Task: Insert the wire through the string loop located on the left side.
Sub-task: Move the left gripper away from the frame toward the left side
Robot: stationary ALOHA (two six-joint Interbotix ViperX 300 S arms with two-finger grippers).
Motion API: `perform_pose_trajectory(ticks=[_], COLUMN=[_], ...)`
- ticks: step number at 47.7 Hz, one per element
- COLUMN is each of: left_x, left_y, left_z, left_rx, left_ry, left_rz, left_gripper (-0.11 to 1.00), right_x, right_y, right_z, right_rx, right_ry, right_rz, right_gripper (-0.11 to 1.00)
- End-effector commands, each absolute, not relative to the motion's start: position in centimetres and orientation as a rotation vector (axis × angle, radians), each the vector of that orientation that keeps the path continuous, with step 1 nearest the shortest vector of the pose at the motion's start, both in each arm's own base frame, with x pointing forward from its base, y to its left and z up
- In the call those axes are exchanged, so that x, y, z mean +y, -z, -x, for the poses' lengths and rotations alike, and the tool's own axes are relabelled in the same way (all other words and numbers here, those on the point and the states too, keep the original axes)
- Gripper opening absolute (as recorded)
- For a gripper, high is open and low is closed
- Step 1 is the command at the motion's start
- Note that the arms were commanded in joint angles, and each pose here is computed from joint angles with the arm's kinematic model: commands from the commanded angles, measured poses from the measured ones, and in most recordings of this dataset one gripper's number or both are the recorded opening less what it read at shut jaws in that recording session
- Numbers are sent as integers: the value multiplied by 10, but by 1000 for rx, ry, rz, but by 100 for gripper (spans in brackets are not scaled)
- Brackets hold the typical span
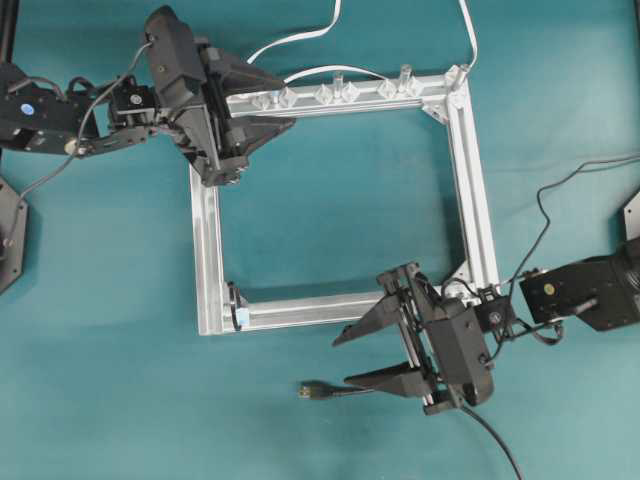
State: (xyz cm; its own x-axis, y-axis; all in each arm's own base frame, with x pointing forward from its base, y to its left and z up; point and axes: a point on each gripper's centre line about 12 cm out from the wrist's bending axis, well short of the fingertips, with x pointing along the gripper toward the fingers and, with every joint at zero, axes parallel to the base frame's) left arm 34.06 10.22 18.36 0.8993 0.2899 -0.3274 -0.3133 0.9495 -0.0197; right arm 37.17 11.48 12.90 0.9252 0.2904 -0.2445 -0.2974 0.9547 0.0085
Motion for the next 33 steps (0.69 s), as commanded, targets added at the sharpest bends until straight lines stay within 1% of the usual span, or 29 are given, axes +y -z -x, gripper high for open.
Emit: perform_pose_trajectory(ticks=[1,9,22,33], left_x=[102,100,94,88], left_y=[-195,-194,-186,-192], left_z=[-341,-341,-340,-334], left_rx=[298,307,378,372], left_ry=[-307,-300,-280,-262], left_rz=[55,52,53,11], left_gripper=[63,63,63,64], right_x=[118,117,123,127], right_y=[-148,-147,-146,-144], right_z=[-376,-376,-381,-380], right_rx=[198,212,281,304], right_ry=[-304,-303,-291,-250], right_rz=[20,22,7,-50], right_gripper=[63,64,63,63])
